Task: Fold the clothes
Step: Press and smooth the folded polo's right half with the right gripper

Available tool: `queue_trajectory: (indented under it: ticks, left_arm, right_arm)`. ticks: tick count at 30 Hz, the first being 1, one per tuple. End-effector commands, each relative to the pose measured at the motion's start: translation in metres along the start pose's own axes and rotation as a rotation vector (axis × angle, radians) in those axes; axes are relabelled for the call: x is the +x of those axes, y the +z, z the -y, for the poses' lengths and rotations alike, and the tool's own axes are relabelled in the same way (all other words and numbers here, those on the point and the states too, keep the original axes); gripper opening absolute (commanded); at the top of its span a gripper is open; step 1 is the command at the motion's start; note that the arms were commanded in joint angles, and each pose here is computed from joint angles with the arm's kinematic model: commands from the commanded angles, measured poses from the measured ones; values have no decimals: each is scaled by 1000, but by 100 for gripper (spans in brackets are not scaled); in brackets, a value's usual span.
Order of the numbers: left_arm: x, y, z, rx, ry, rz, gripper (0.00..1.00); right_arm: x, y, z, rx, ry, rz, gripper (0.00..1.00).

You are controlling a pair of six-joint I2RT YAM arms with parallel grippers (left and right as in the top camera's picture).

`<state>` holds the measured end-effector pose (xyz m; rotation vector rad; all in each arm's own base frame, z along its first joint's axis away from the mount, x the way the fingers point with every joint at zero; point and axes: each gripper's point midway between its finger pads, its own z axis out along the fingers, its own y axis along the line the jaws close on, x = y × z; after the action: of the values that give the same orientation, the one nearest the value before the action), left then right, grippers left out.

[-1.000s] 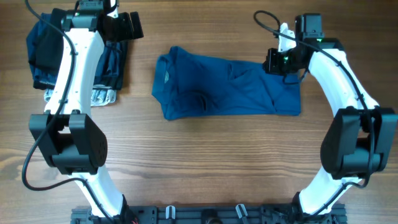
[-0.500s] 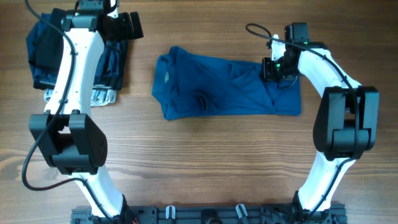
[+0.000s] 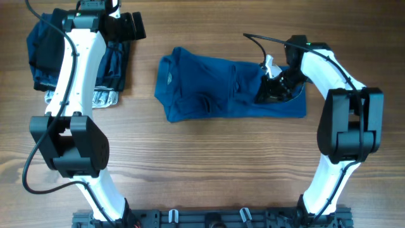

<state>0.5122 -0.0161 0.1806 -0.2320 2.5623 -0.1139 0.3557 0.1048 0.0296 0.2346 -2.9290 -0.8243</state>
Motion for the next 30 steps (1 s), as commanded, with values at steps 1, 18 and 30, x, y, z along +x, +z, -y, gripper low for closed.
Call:
queue_trajectory:
  ticks: [1, 18, 30]
  left_arm:
    - [1, 3, -2, -8, 0, -5, 100]
    - [1, 3, -2, -8, 0, -5, 100]
    - [1, 3, -2, -8, 0, -5, 100]
  right_arm:
    - [-5, -2, -22, -32, -120, 27, 10]
    - [-57, -47, -53, 298, -163, 249, 9]
    - [-16, 27, -34, 268, -102, 135, 9]
